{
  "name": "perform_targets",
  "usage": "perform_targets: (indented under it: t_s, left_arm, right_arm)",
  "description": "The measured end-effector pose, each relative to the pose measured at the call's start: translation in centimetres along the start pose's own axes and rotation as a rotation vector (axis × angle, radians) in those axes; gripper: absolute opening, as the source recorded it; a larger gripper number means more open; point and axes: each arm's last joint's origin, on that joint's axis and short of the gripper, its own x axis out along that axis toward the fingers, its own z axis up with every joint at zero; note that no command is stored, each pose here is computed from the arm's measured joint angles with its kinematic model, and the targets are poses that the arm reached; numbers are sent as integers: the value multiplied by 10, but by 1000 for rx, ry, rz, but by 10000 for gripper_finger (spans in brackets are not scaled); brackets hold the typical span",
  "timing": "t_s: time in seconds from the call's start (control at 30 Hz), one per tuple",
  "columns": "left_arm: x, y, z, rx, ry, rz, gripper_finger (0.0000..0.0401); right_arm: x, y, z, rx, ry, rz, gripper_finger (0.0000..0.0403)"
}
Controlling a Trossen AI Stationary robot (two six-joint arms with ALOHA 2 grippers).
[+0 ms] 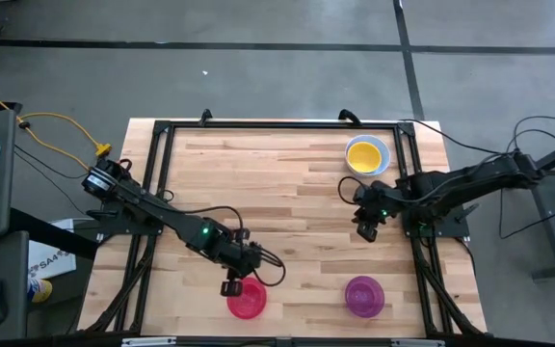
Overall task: Nest bowls inside each other
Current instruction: Stack the pink bowl on top of the yellow bowl
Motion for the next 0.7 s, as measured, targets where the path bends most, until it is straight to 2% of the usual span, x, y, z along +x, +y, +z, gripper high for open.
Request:
perform_targets:
  t_s: [0.2,0.7]
  left_arm:
    - [1,-10,-5,83,21,-32,58]
    - [44,-12,-15,93,131,17,58]
  right_arm:
    - [3,1,0,-9,15,-8,100]
    - [5,2,1,-21,17,0,101]
